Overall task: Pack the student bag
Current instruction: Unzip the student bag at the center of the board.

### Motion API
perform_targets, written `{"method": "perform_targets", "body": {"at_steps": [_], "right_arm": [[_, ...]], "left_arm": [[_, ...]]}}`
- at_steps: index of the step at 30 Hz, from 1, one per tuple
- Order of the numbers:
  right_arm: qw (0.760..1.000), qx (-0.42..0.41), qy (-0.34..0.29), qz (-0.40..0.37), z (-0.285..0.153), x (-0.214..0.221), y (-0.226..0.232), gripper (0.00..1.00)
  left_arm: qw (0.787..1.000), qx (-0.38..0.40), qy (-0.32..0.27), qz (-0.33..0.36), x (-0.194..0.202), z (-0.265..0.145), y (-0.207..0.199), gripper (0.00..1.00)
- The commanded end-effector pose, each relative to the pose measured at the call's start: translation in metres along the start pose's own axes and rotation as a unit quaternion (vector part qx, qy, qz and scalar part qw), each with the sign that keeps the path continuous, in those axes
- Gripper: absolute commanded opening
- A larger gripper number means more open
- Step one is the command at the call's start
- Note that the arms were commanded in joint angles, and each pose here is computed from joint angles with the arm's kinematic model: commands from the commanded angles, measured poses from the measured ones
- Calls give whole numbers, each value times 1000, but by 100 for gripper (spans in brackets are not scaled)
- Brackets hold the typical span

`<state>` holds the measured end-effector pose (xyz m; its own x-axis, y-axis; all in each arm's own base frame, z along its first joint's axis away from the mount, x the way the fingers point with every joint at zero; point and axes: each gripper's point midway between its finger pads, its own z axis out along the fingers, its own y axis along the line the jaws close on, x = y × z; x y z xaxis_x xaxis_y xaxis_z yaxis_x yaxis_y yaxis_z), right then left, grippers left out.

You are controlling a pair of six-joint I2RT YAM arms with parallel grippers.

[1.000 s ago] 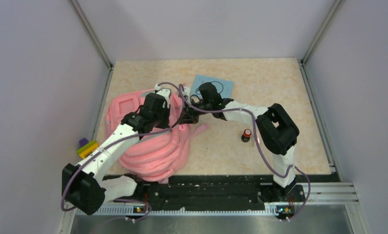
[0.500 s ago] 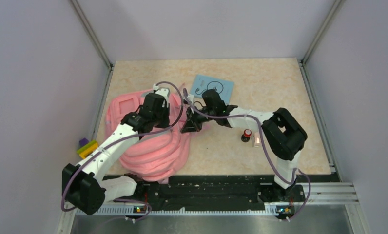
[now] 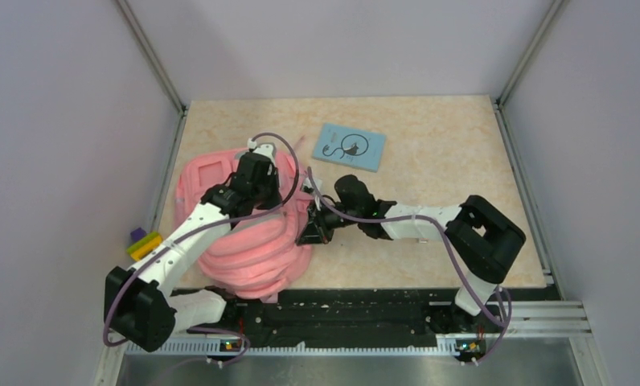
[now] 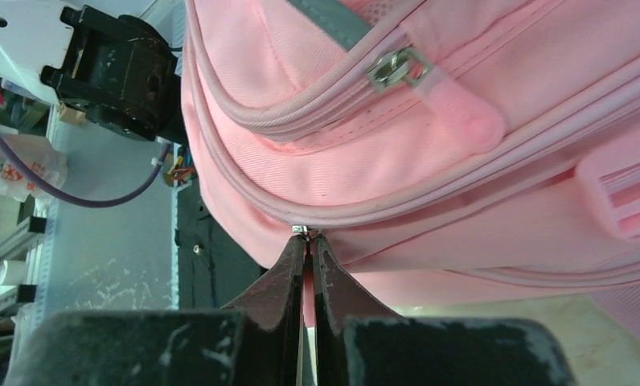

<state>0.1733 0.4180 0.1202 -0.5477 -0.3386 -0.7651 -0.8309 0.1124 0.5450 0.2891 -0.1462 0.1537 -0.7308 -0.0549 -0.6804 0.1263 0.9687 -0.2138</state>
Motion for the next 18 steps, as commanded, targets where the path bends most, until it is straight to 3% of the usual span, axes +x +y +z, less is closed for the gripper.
{"method": "perform_targets", "body": {"at_steps": [1, 13, 18], "right_arm": [[997, -30, -66, 26, 2, -21, 41, 0], [987, 57, -149, -5, 0, -53, 47, 0], [978, 133, -160, 3, -10, -50, 21, 0]], "left_arm": [[983, 101, -141, -66, -81, 3, -51, 0], [960, 124, -220, -124, -144, 30, -102, 0], [959, 134, -232, -97, -154, 32, -112, 0]]}}
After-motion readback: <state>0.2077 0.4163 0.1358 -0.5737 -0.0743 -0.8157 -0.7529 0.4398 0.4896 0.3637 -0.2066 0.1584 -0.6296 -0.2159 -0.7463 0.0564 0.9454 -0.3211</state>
